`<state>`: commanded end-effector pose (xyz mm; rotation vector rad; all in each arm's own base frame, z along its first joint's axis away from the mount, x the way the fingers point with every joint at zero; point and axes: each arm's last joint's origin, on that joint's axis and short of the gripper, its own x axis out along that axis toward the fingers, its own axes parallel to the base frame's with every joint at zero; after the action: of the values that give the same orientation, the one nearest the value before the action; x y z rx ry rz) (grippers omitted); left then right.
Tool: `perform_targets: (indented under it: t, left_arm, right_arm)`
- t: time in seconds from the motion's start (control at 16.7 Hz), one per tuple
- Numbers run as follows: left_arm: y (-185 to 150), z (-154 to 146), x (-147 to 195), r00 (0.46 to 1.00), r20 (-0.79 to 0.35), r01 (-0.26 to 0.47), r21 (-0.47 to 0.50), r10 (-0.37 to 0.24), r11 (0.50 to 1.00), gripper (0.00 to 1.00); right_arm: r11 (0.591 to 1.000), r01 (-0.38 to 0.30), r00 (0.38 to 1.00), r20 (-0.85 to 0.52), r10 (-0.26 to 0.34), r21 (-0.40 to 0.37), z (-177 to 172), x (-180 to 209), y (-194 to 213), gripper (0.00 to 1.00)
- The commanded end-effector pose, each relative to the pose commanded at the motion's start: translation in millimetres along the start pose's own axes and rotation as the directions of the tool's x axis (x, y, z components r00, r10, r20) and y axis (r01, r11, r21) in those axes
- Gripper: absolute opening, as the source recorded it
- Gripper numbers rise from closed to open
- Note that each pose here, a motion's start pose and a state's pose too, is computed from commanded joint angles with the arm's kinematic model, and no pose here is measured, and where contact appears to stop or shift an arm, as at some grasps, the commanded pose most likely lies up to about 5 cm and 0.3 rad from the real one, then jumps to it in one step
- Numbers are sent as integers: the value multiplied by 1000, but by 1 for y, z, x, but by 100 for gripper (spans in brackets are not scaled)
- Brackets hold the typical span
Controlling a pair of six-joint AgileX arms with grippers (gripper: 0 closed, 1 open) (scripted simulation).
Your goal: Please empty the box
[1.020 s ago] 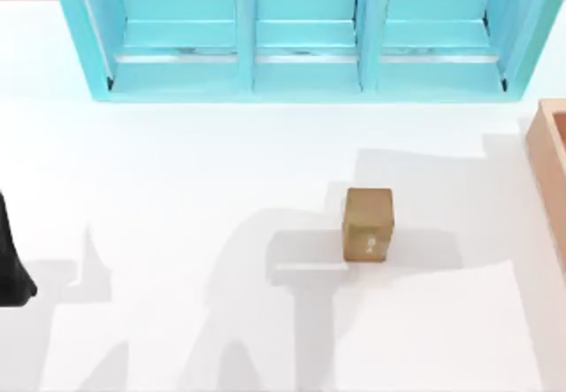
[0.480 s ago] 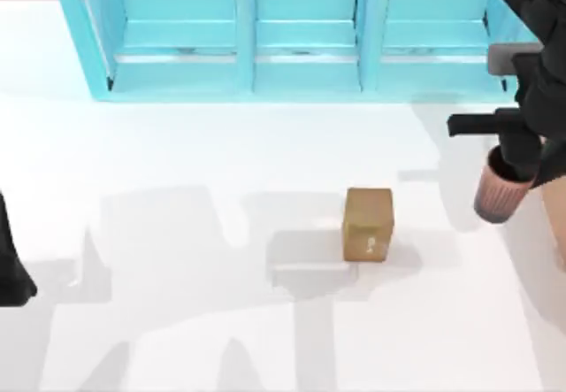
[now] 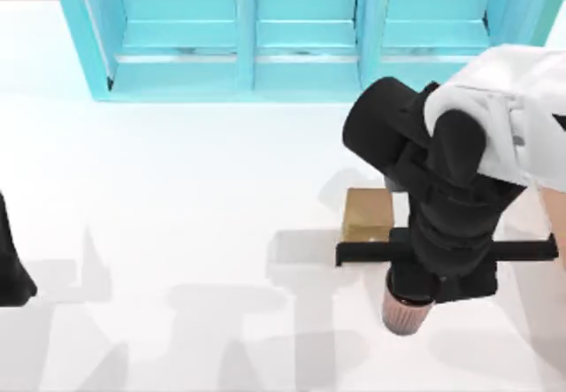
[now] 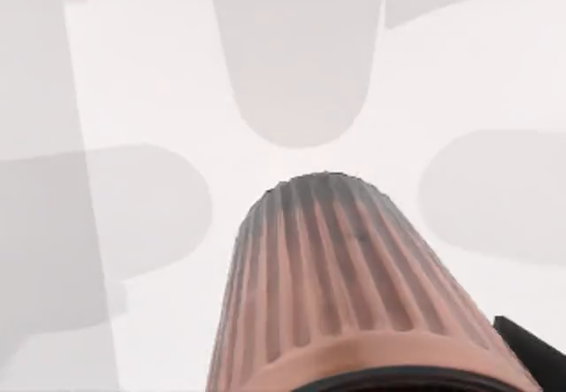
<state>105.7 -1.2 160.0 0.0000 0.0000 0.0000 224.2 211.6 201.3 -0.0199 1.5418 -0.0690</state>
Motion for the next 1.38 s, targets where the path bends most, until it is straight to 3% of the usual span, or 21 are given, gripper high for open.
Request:
perform_targets:
  t: [0.42, 1.08, 1.38]
  left_arm:
    - [0, 0, 0, 1000, 0, 0, 0, 0, 1000, 100]
    - [0, 0, 0, 1000, 0, 0, 0, 0, 1000, 100]
    - [0, 0, 0, 1000, 0, 0, 0, 0, 1000, 100]
  right_arm:
    - [1000, 2, 1000, -4, -2, 4, -5, 4, 2, 0]
    - [1000, -3, 1000, 4, 3, 0, -6, 46, 8, 0]
    - [1000, -3, 1000, 4, 3, 0, -6, 46, 8, 38]
